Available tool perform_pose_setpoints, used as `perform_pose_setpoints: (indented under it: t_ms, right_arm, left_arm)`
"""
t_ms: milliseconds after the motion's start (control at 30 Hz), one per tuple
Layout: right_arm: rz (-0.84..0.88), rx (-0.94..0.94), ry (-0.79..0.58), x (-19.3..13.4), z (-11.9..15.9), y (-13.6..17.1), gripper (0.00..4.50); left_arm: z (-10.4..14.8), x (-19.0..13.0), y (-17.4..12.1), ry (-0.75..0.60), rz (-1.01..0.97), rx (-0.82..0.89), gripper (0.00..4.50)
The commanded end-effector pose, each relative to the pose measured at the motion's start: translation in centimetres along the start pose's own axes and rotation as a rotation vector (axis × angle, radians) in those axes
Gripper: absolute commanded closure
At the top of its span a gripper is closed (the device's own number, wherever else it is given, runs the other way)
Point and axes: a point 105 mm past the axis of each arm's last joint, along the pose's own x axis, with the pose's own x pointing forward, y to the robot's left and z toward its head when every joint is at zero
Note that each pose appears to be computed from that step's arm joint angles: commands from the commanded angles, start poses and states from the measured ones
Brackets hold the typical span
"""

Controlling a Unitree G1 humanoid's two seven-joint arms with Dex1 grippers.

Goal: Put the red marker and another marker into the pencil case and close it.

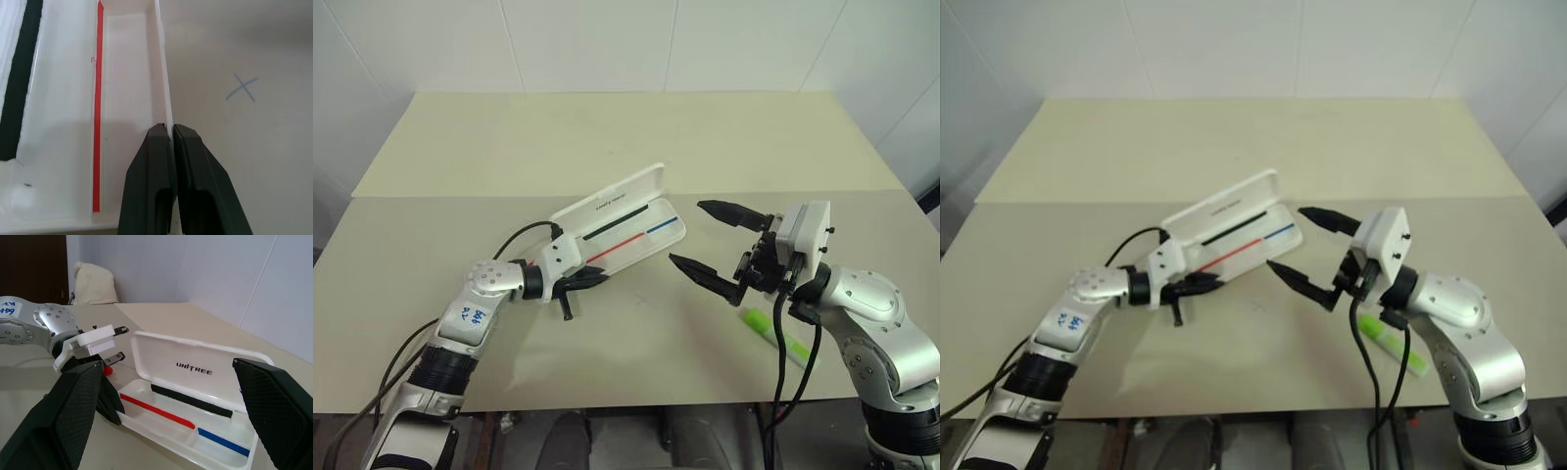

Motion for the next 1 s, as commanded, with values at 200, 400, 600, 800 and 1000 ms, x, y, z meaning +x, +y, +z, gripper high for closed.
perform_pose_setpoints:
  t_ms: [200,400,600,800,1000]
  right_arm:
    - [0.084,0.016,0.126,-2.9,-1.7,0.2,0.00]
    - [0.094,0.018,0.226,-5.6,-2.9,0.1,0.00]
    - [0.072,0.017,0.237,-6.1,-2.8,0.5,0.00]
    - [0.050,0.024,0.239,-6.3,-2.7,0.8,0.00]
    - [0.039,0.027,0.232,-6.2,-2.6,1.1,0.00]
  left_arm:
    - [1.6,-0.3,-1.8,0.028,-0.161,0.098,4.49]
    - [2.0,0.0,-2.8,0.045,-0.242,0.123,4.49]
    - [2.6,0.7,-4.1,0.039,-0.315,0.132,4.49]
    - [2.5,0.5,-5.6,0.076,-0.404,0.170,4.49]
    - [1.5,-0.7,-5.7,0.143,-0.420,0.169,4.49]
